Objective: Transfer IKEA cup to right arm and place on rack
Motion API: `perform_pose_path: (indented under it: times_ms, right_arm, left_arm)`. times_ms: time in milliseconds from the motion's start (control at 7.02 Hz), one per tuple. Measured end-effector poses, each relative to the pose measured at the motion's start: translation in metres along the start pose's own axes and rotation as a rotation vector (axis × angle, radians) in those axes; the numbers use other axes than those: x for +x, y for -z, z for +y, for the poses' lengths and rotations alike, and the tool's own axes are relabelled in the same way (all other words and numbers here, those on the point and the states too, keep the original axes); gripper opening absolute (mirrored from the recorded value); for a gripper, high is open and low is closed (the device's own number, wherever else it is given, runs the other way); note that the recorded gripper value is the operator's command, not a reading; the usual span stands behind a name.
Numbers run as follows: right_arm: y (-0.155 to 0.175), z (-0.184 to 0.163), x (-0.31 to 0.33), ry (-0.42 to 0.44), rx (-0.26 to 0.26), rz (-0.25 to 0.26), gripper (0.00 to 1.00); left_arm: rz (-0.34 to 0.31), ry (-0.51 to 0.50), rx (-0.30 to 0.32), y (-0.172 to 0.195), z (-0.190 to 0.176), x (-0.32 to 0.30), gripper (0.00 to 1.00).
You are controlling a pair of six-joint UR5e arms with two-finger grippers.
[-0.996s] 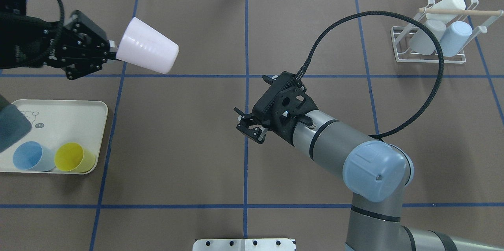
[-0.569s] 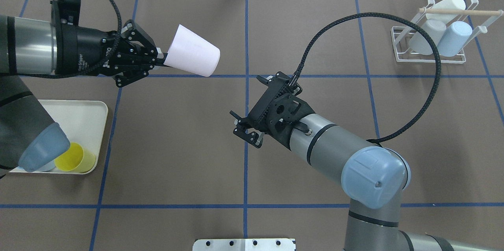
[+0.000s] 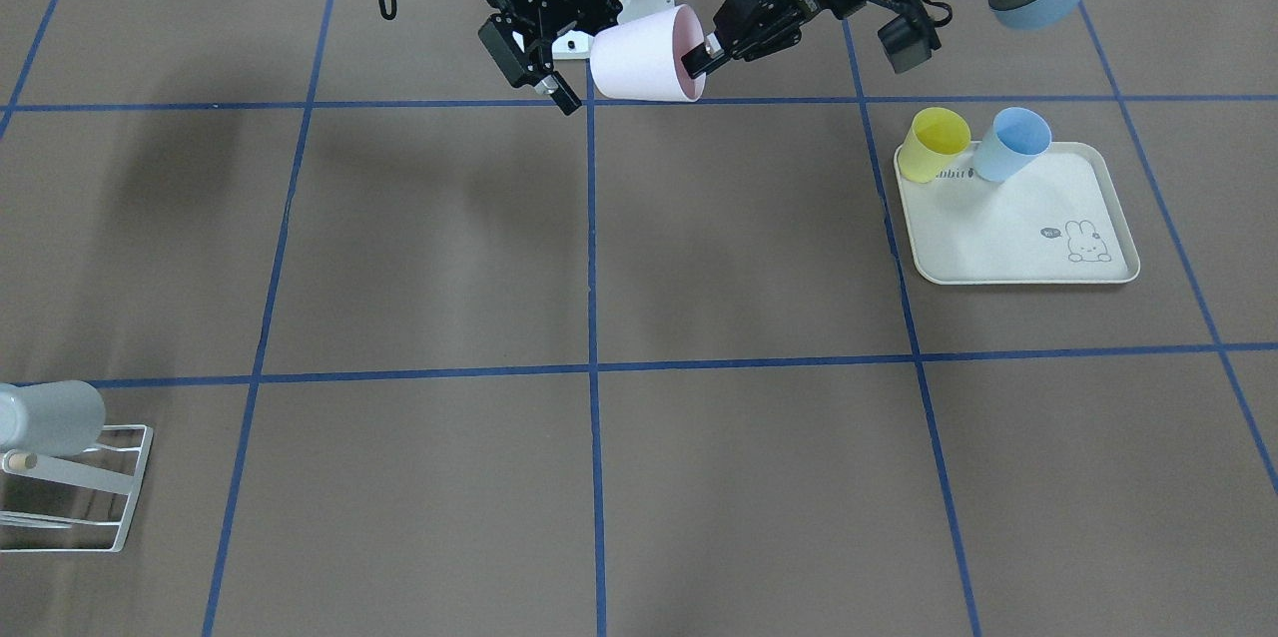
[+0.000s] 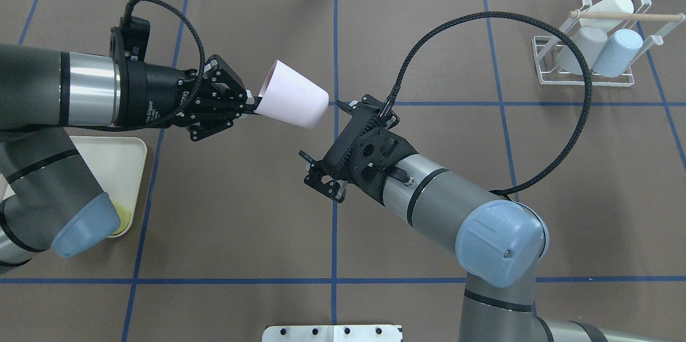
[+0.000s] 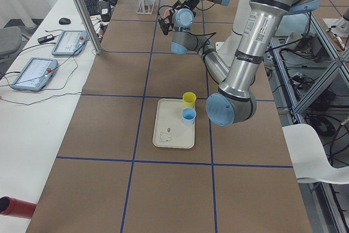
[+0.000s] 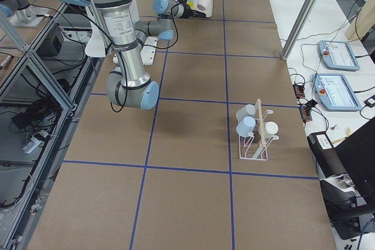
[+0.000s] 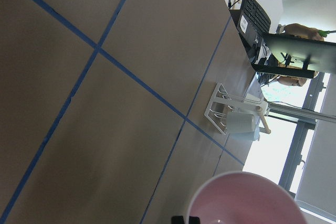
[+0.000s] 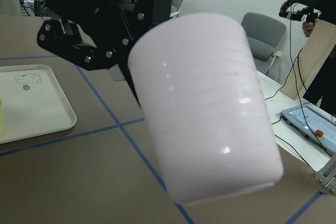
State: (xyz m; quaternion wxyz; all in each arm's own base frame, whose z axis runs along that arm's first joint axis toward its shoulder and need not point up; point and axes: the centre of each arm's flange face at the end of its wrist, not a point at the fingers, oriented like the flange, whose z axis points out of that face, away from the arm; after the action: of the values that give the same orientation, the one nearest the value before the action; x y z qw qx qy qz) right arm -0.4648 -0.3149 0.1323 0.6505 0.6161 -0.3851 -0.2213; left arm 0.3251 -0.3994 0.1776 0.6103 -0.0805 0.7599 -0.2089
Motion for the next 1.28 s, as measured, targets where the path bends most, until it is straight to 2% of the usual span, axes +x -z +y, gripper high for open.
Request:
perform_pose_path:
  times_ms: [996, 1281]
  right_arm:
    - [0.0, -0.009, 0.0, 0.022, 0.019, 0.015, 0.99]
    - [0.001, -0.01, 0.0, 0.031, 0.02, 0.015, 0.83]
  left_arm:
    - [-0.025, -0.012, -0.03, -0.013, 0.011, -0.014, 0.0]
    - [-0.026, -0.014, -0.03, -0.014, 0.011, -0.014, 0.0]
